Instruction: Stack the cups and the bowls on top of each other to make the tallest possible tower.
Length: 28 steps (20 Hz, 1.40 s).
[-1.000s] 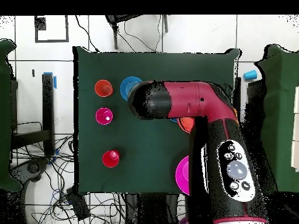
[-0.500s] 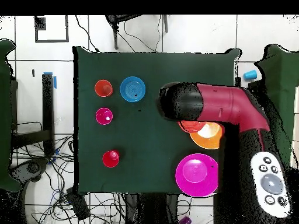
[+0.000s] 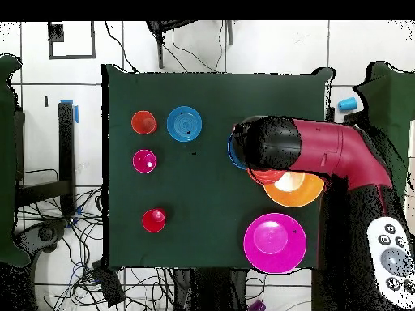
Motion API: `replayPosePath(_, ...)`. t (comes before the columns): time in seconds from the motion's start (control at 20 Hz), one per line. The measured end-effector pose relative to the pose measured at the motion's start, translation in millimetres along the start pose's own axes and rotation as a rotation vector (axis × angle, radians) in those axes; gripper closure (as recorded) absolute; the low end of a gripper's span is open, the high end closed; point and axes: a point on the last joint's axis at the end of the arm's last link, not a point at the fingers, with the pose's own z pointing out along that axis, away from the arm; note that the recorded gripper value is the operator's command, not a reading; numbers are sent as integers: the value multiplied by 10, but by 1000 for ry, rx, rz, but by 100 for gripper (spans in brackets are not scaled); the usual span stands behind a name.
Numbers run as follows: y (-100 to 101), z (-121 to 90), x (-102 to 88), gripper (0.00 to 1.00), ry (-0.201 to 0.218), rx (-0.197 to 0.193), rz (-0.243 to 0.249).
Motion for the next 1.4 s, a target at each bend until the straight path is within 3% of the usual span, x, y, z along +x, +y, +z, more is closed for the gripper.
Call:
replayPosePath(0.85, 99, 10, -50, 0, -7, -16, -14)
replayPosePath(1.4, 164, 258, 28, 0, 29, -47, -13)
